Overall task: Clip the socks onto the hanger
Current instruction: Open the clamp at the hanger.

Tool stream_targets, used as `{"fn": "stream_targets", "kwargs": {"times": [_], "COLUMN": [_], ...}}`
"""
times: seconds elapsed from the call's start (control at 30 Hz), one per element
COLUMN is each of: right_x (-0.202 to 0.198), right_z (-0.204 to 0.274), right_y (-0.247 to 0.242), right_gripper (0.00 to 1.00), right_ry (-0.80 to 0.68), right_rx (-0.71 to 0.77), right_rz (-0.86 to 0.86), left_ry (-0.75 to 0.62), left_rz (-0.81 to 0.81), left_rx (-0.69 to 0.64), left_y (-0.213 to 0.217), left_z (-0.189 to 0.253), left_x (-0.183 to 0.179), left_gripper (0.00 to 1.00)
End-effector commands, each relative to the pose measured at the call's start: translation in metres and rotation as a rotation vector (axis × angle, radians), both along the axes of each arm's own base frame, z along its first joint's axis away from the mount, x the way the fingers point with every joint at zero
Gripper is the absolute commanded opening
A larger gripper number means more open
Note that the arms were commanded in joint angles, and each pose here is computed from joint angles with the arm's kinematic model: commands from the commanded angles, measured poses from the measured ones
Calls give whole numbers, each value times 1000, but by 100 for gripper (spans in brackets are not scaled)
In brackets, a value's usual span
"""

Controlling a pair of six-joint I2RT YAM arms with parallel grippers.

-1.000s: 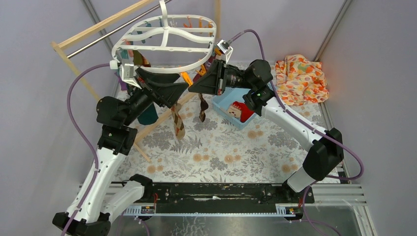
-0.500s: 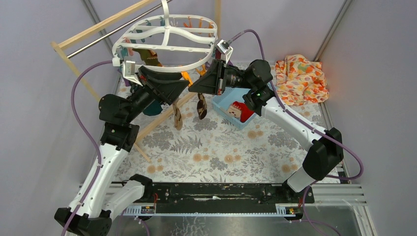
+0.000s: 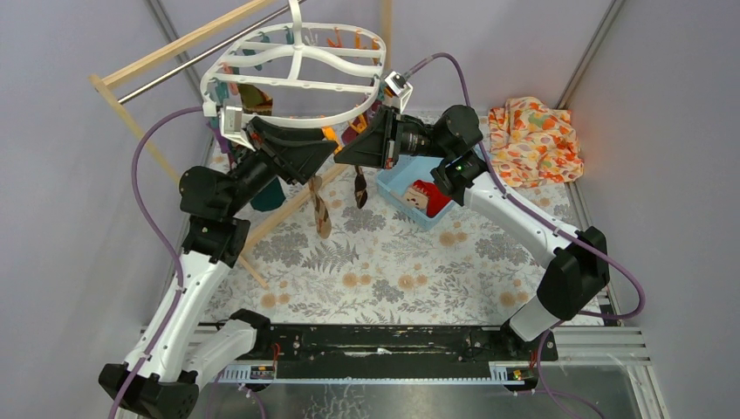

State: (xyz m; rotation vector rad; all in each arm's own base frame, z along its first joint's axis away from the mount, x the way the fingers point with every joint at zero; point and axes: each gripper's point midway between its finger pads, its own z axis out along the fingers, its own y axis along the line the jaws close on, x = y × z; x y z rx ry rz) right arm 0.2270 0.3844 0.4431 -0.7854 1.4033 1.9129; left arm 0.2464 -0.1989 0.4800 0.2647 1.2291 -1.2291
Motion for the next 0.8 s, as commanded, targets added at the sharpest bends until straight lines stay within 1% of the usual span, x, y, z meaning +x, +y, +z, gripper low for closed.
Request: {"fn": "stream_targets", "kwargs": {"times": [0.0,0.37,0.57,0.77], "right_x": [-18,-20,-22,-26], "right_z": [9,4,8,16], "right_y": [-3,1,1,1], "right_gripper": [0,0,0,0], "right_ry": [-65,-97,-98,-80], "right_rx": [16,-28,-16,18], "right_rz": [53,36,46,96], "left_ry": [-36,-6,-14,-31], "left_rz": [22,22,35,32], "left_rx": [-28,-38,-36,-25], "left_y": [4,2,4,5], "left_z": [7,1,2,4], "left_x": [4,15,13,5], "left_gripper": [65,60,53,52]}}
